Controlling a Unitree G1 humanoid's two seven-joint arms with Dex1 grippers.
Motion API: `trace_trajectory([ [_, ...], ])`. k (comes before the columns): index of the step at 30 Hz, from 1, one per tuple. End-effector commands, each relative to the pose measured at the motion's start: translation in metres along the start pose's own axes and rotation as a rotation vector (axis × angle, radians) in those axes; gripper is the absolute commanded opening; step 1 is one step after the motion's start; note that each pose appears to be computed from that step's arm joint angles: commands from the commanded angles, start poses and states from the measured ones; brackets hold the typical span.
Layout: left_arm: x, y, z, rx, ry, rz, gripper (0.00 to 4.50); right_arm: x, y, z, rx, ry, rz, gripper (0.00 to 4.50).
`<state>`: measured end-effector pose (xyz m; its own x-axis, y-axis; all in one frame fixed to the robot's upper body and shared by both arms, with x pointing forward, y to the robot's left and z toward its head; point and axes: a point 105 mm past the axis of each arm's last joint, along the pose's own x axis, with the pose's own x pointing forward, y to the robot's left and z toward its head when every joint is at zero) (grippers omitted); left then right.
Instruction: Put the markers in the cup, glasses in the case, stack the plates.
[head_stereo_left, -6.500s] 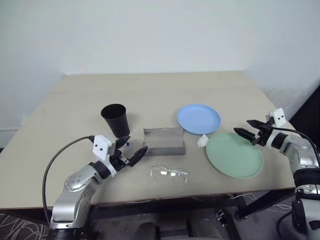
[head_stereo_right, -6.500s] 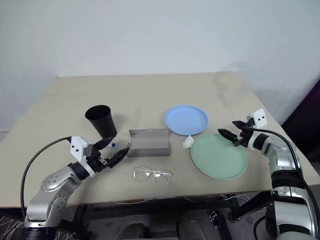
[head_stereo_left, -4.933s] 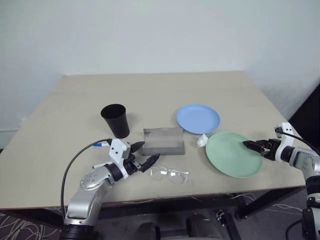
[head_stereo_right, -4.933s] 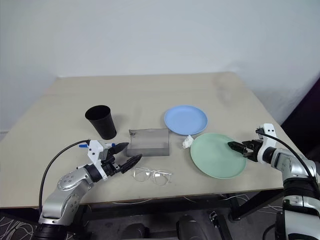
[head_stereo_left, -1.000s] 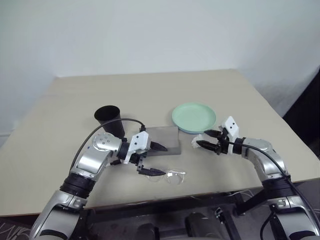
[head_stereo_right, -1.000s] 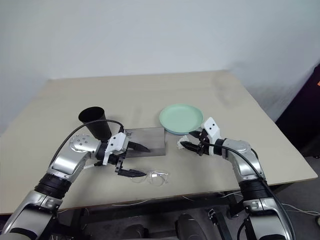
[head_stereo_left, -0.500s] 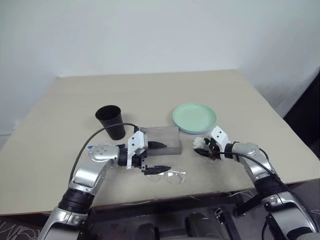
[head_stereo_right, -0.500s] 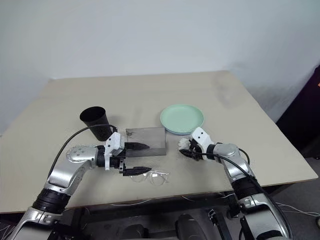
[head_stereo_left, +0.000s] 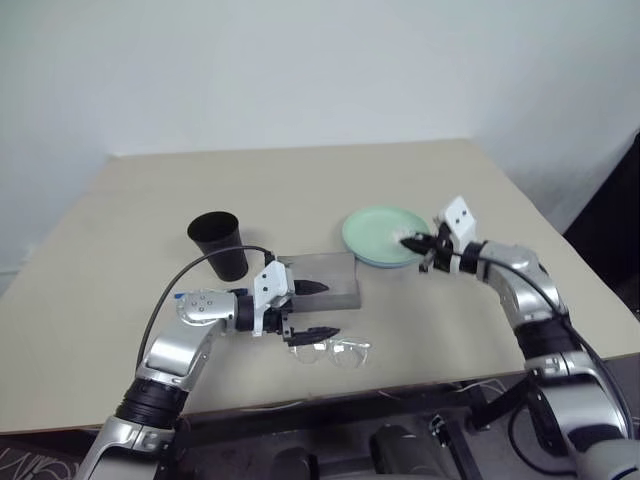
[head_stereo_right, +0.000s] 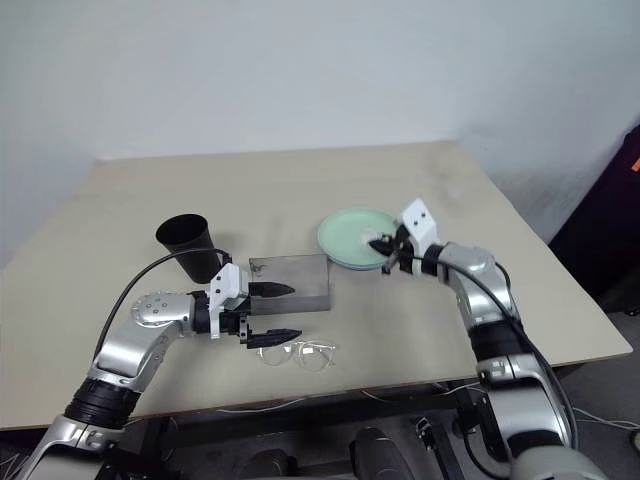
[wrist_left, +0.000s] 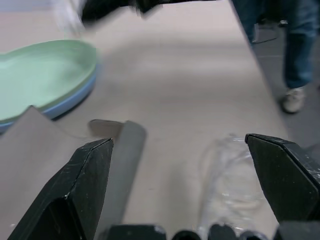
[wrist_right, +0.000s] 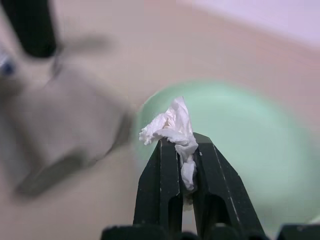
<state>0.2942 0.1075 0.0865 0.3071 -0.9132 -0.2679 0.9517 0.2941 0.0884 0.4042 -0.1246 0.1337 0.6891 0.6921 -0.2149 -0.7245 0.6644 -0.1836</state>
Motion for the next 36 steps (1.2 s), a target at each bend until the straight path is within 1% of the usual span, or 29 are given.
trace_trajectory([
  [1, 0.001, 0.024, 0.018, 0.046, -0.06, 0.126, 4.5, 0.014, -0.011, 0.006, -0.036, 0.0, -0.063, 0.03],
  [3, 0.005, 0.034, 0.02, 0.055, -0.075, 0.195, 4.5, 0.024, -0.015, 0.0, -0.052, 0.034, -0.093, 0.03],
  [6, 0.011, 0.039, 0.021, 0.045, -0.087, 0.254, 4.5, 0.032, -0.018, -0.006, -0.062, 0.06, -0.115, 0.03],
  [8, 0.014, 0.04, 0.02, 0.036, -0.089, 0.282, 4.5, 0.035, -0.02, -0.007, -0.064, 0.066, -0.121, 0.63],
  [10, 0.016, 0.038, 0.018, 0.031, -0.089, 0.293, 4.5, 0.036, -0.022, -0.006, -0.06, 0.063, -0.128, 1.11],
  [14, 0.017, 0.032, 0.015, 0.025, -0.086, 0.293, 4.5, 0.036, -0.023, -0.005, -0.066, 0.056, -0.117, 2.54],
  [16, 0.015, 0.031, 0.014, 0.024, -0.083, 0.292, 4.5, 0.035, -0.022, -0.004, -0.078, 0.043, -0.101, 3.18],
  [20, 0.009, 0.032, 0.014, 0.034, -0.064, 0.272, 4.5, 0.029, -0.02, -0.003, -0.086, 0.017, -0.065, 3.18],
  [22, 0.006, 0.029, 0.014, 0.051, -0.046, 0.224, 4.5, 0.025, -0.021, -0.002, -0.091, 0.003, -0.062, 3.18],
  [27, 0.0, 0.021, 0.01, 0.109, 0.028, 0.088, 4.5, 0.011, -0.011, 0.008, -0.055, -0.098, 0.033, 3.18],
  [32, -0.009, 0.018, 0.001, 0.166, 0.179, -0.122, 4.5, -0.01, 0.02, 0.001, -0.034, -0.118, 0.219, 3.18],
  [36, -0.005, 0.014, 0.003, 0.18, 0.216, -0.253, 4.5, -0.028, 0.049, -0.001, -0.01, -0.119, 0.364, 3.18],
])
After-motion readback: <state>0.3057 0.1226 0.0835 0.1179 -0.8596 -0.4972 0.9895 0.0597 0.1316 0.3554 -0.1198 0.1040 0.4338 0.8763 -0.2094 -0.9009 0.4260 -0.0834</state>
